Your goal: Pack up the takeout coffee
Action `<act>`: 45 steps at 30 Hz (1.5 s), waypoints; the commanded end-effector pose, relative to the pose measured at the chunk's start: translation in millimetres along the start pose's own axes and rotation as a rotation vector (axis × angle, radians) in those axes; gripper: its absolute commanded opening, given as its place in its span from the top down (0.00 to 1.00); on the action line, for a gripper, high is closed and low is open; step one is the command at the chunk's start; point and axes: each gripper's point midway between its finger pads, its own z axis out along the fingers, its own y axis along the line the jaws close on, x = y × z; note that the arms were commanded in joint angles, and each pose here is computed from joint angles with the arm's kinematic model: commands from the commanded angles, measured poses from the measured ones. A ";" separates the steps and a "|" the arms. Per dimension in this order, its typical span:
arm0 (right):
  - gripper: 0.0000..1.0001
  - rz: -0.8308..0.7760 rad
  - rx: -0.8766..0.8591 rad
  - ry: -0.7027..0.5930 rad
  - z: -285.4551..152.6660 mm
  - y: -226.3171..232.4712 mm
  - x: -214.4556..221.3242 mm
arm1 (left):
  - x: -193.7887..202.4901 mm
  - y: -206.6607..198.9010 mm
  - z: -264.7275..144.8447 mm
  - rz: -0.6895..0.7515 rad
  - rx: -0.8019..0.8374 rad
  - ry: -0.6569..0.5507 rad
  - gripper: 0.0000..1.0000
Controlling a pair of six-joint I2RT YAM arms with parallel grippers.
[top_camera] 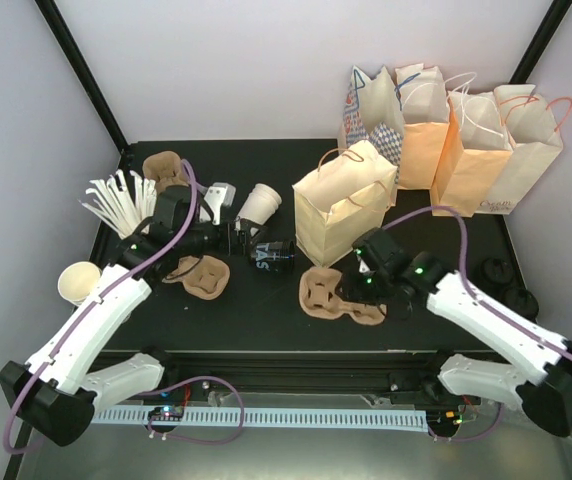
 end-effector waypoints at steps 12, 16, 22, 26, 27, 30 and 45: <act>0.62 -0.438 -0.333 -0.599 -208.8 83.5 -56.8 | -58.8 -53.2 63.9 -0.354 0.203 0.080 0.09; 0.63 -0.472 -0.327 -0.681 -240.4 97.8 -73.9 | -56.6 -69.4 89.8 -0.435 0.185 0.171 0.10; 0.65 -0.476 -0.311 -0.755 -266.4 110.5 -107.7 | -56.1 -73.4 109.1 -0.558 0.143 0.170 0.14; 0.66 -0.467 -0.348 -0.762 -272.5 118.9 -127.6 | -48.9 -61.6 116.8 -0.612 0.066 0.179 0.29; 0.66 -0.471 -0.356 -0.754 -272.2 121.7 -131.5 | -49.1 -60.3 117.2 -0.610 0.052 0.174 0.36; 0.65 -0.513 -0.405 -0.736 -272.8 132.9 -137.9 | -51.6 -61.1 112.6 -0.591 0.031 0.168 0.57; 0.65 -0.579 -0.626 -0.520 -246.4 168.5 -141.5 | -42.3 -77.5 72.2 -0.447 0.080 0.227 0.98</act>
